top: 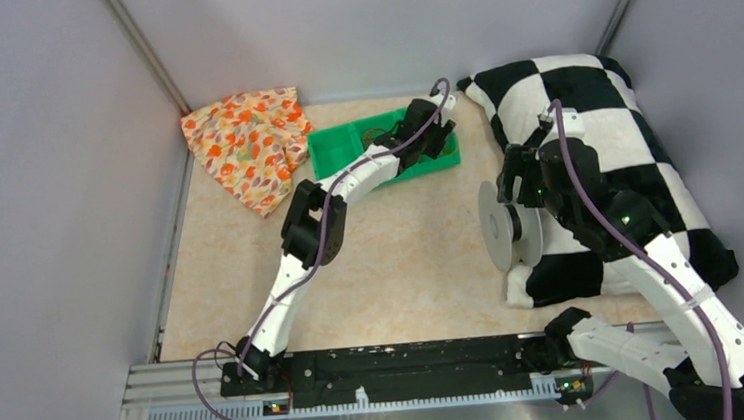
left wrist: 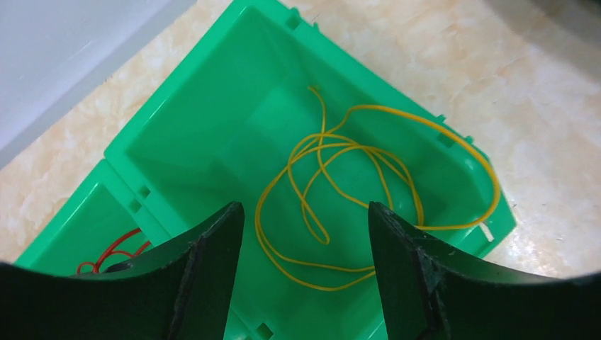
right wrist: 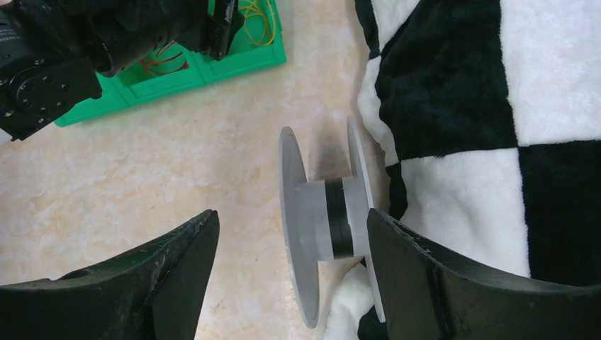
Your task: Wrap the cables
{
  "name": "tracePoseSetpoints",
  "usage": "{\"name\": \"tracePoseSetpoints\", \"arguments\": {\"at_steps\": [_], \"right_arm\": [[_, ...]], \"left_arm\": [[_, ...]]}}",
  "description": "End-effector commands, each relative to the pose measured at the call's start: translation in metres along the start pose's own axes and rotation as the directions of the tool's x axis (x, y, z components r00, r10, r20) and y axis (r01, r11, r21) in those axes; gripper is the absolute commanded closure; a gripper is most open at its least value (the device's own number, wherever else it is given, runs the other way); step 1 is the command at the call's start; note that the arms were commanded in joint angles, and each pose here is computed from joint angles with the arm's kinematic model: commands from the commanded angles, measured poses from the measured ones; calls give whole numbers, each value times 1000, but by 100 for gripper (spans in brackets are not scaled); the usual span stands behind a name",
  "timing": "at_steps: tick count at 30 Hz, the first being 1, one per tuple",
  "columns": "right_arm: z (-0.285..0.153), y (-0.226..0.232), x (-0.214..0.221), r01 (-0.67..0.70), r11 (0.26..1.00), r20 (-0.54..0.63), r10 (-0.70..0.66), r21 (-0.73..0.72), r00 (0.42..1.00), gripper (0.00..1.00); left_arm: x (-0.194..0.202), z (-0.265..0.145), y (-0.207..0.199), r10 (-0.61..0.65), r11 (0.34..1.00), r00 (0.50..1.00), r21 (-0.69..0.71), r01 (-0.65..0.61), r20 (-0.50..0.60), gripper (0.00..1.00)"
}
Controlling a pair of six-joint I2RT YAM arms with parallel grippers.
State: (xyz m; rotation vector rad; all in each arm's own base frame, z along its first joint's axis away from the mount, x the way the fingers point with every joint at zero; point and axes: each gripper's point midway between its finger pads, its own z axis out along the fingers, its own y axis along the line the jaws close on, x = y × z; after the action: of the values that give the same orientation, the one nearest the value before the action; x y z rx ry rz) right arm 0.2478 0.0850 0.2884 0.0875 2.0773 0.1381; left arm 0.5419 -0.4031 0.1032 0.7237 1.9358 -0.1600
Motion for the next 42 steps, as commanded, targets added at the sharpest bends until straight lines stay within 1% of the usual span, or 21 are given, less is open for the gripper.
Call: {"name": "tracePoseSetpoints", "arguments": {"at_steps": [1, 5, 7, 11, 16, 23, 30, 35, 37, 38, 41, 42], "right_arm": [[1, 6, -7, -8, 1000, 23, 8, -15, 1000, 23], [4, 9, -7, -2, 1000, 19, 2, -22, 1000, 24], [5, 9, -7, 3, 1000, 18, -2, -21, 1000, 23], [6, 9, -6, 5, 1000, 15, -5, -18, 1000, 23], [7, 8, -4, 3, 1000, 10, -3, -18, 1000, 23], [7, 9, -3, 0, 1000, 8, 0, -23, 1000, 24], [6, 8, -3, -2, 1000, 12, 2, -23, 1000, 23], [6, 8, -2, -2, 1000, 12, 2, -23, 1000, 23], [6, 8, -2, -1, 1000, 14, 2, -24, 1000, 24], [6, 8, -2, -1, 1000, 12, 1, -24, 1000, 24], [6, 10, -3, -3, 999, 16, 3, -32, 1000, 23], [6, 12, -6, -7, 999, 24, 8, -39, 1000, 23]], "left_arm": [[-17, -2, 13, -31, 996, 999, -80, 34, 41, 30], [-13, 3, 6, 18, 995, 999, -96, -14, 41, 33], [-11, 4, 5, 23, 994, 999, -109, -19, 38, 33], [-4, 7, 9, 29, 988, 999, -149, -26, 22, 37], [10, 7, 13, 106, 970, 994, -218, -109, -29, 41], [28, 6, 20, 136, 955, 986, -251, -157, -97, 47], [36, 8, 14, 121, 964, 986, -222, -145, -118, 61], [31, 6, 14, 119, 966, 986, -218, -142, -113, 85], [20, 2, 18, 110, 964, 989, -233, -130, -98, 96], [12, -2, 20, 105, 963, 991, -239, -122, -86, 100], [-18, -15, 22, 85, 969, 996, -232, -88, -23, 100], [-42, -28, 23, 58, 975, 998, -214, -51, 28, 100]]}}
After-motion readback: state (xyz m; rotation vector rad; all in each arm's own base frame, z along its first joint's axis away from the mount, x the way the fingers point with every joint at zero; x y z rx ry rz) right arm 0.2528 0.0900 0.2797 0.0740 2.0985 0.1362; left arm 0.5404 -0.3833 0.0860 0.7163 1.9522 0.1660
